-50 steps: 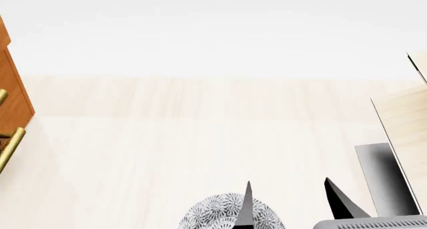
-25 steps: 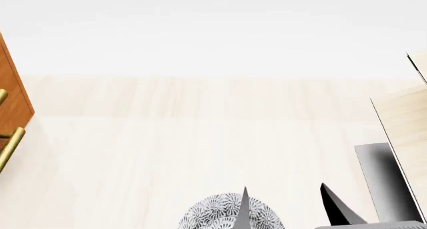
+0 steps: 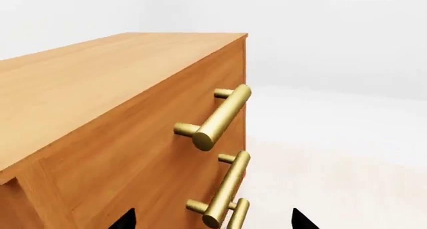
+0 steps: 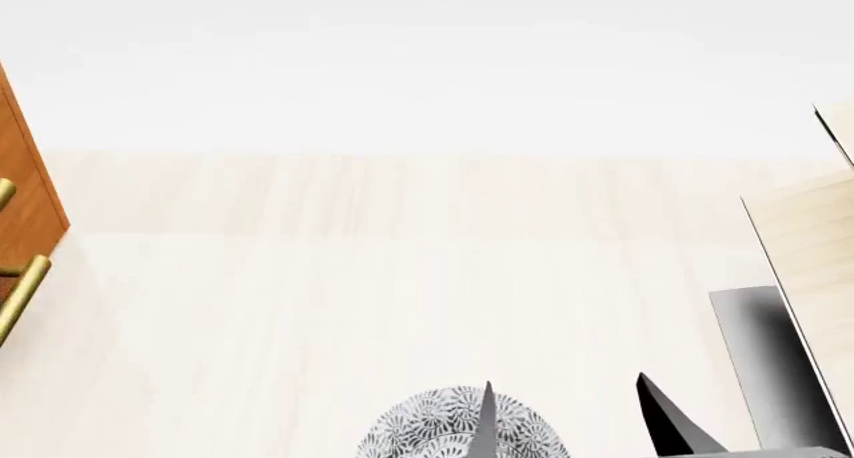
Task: Close the top drawer of the cabinet and put the bowl on top of it.
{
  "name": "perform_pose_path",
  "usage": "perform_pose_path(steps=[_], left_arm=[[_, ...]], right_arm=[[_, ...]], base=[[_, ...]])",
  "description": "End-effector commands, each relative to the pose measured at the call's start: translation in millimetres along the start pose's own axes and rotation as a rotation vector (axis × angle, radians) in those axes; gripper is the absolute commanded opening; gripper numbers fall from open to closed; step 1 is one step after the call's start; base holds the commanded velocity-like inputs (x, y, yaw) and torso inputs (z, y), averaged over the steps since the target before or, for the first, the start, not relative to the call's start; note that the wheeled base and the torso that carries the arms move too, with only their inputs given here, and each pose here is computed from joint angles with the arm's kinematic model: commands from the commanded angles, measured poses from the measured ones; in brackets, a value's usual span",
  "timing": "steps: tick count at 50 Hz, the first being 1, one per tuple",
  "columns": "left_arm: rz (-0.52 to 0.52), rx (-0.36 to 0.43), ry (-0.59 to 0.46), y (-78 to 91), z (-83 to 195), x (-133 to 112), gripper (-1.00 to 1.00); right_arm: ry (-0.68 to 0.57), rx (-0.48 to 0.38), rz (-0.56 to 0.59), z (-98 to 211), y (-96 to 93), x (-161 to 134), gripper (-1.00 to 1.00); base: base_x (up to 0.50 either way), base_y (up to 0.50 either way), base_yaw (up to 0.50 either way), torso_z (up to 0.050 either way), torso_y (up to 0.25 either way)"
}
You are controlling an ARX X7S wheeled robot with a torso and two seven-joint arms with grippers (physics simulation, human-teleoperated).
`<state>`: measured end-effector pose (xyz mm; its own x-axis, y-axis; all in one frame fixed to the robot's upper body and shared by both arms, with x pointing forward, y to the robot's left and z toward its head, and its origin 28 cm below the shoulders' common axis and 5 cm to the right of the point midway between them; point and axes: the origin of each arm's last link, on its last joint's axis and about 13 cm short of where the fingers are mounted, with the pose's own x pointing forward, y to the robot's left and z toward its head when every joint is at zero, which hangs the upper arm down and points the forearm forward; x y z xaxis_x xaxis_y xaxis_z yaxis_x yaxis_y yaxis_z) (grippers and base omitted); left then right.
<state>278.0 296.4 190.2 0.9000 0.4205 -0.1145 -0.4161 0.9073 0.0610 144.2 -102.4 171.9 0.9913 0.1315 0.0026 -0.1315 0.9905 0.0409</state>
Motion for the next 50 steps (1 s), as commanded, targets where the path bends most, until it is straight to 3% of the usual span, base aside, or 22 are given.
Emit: perform_pose_path(steps=[1, 5, 12, 22, 35, 39, 44, 48, 50], left_arm=[[-0.165, 0.063, -0.063, -6.2, 0.9, -50.6, 1.0], [-0.243, 0.093, -0.044, -12.1, -11.3, -72.4, 1.0], [-0.342, 0.091, -0.106, -16.1, -10.2, -111.3, 1.0], [-0.423, 0.082, -0.115, -4.7, -22.0, -147.1, 1.0], [-0.469, 0.067, -0.15, -1.4, -21.7, -152.6, 1.0], [-0.471, 0.077, -0.075, -1.5, -22.4, -153.8, 1.0], [-0.542, 0.067, -0.081, -2.3, -17.7, -158.2, 1.0], [-0.558, 0.127, -0.083, -7.5, -9.6, -156.3, 1.0], [-0.589, 0.082, -0.055, -8.5, -2.5, -155.0, 1.0]], right_arm=[[0.006, -0.002, 0.008, -1.0, 1.9, 2.0, 1.0], [0.006, 0.0, 0.013, -3.2, 2.9, 2.8, 1.0], [0.009, -0.001, 0.015, -2.6, 3.6, 2.5, 1.0], [-0.005, 0.017, 0.004, -5.9, 3.5, 1.0, 1.0], [-0.013, 0.032, 0.001, -8.6, 1.4, 0.2, 1.0], [-0.01, 0.033, -0.001, -8.5, 0.8, -0.2, 1.0], [-0.005, 0.029, -0.001, -11.7, 0.5, 0.3, 1.0], [-0.002, 0.023, 0.0, -11.3, 0.7, 0.4, 1.0], [-0.005, 0.022, 0.002, -8.5, 1.1, -0.5, 1.0]], base=[[0.0, 0.0, 0.0, 0.0, 0.0], [0.0, 0.0, 0.0, 0.0, 0.0], [0.0, 0.0, 0.0, 0.0, 0.0], [0.0, 0.0, 0.0, 0.0, 0.0], [0.0, 0.0, 0.0, 0.0, 0.0], [0.0, 0.0, 0.0, 0.0, 0.0], [0.0, 0.0, 0.0, 0.0, 0.0], [0.0, 0.0, 0.0, 0.0, 0.0], [0.0, 0.0, 0.0, 0.0, 0.0]])
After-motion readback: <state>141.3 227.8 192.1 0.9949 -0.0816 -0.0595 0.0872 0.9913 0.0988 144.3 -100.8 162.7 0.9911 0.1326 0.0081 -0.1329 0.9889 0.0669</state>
